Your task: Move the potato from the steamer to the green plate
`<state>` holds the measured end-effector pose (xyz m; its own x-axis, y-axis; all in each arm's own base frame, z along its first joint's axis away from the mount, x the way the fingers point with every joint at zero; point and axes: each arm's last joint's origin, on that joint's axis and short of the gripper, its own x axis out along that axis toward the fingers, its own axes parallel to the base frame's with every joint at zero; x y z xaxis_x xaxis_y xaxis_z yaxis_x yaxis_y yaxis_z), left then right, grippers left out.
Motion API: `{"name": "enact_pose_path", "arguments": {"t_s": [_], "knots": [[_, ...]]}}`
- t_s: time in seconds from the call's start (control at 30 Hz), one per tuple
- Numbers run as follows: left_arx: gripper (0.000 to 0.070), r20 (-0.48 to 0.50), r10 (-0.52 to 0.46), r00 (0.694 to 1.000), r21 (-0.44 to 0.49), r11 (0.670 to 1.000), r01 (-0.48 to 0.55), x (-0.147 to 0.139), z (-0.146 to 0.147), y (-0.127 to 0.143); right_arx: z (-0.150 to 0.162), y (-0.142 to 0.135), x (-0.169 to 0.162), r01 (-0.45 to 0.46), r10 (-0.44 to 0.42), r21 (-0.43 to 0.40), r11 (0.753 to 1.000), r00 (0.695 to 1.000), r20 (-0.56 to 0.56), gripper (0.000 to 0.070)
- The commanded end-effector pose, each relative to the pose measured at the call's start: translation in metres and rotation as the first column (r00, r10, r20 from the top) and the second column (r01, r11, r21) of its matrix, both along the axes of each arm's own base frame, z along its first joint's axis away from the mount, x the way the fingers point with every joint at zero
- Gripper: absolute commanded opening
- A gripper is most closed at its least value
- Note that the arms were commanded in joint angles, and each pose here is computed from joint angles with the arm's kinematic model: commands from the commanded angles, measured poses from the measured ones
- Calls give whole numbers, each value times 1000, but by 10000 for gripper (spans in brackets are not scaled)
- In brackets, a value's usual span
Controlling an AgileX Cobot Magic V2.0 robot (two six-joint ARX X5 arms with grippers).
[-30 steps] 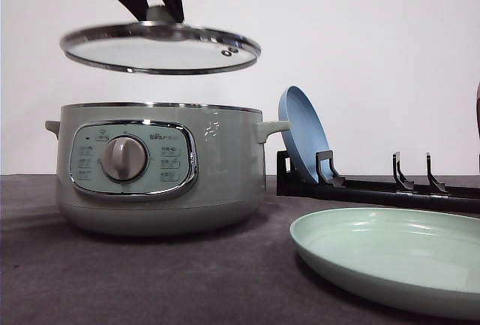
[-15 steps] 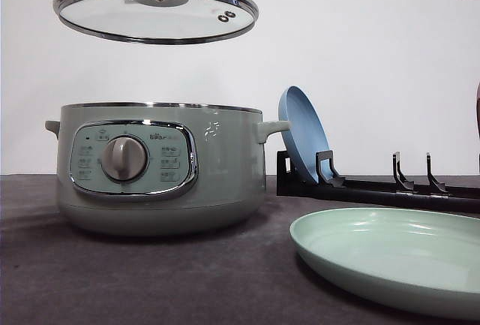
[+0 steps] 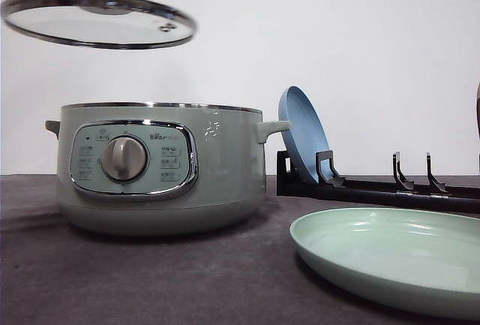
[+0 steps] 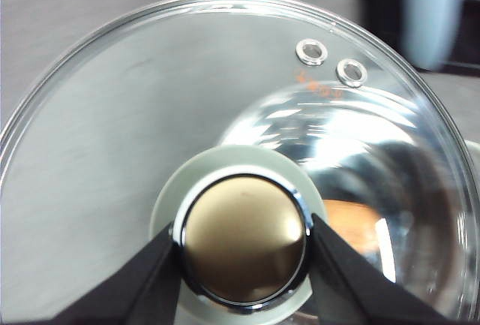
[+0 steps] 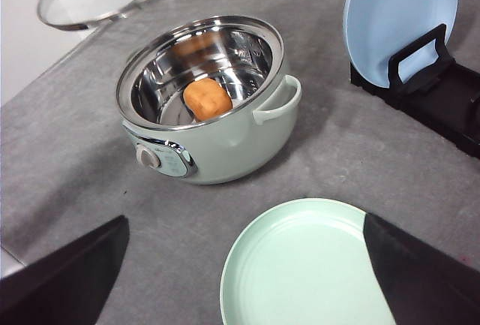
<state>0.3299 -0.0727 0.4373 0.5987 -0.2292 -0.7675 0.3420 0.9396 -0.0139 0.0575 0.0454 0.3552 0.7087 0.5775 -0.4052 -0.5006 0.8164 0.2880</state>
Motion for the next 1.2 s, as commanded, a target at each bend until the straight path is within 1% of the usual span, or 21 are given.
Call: {"name": "enact_pose_path", "arguments": {"t_s": [0.0,0.17,0.3,0.33,0.43,0.53,0.7,0.8,0.9,1.07,1.17], "knots": [[0,95,21,995,-9,1000,-20,-6,20,12,5,0,-1,-4,4,3,1000,1000,17,634],[0,90,123,988,-9,992,-123,-2,20,45,5,0,-1,-4,4,1,1000,1000,14,634],[0,90,180,979,-10,984,-180,-1,20,64,5,0,-1,-4,4,1,1000,1000,15,634],[0,90,189,978,-10,982,-189,-1,20,67,5,0,-1,-3,3,2,1000,1000,13,633],[0,91,207,974,-10,978,-206,-1,20,73,4,0,-1,-10,10,-3,1000,1000,-1,601],[0,94,212,973,-11,977,-212,0,20,75,0,5,6,-18,16,-38,999,999,-47,597],[0,100,212,972,-12,977,-212,0,20,75,-8,25,27,-96,84,-85,992,986,-141,597],[0,100,212,972,-12,977,-212,0,20,75,-11,43,47,-167,145,-99,981,968,-203,597],[0,100,212,972,-12,977,-212,0,20,75,-12,63,71,-238,204,-119,964,948,-243,597],[0,100,212,972,-12,977,-212,0,20,75,-5,102,117,-366,305,-165,916,902,-304,597],[0,99,212,972,-12,977,-212,0,20,75,0,128,148,-422,353,-191,886,882,-312,596]]}}
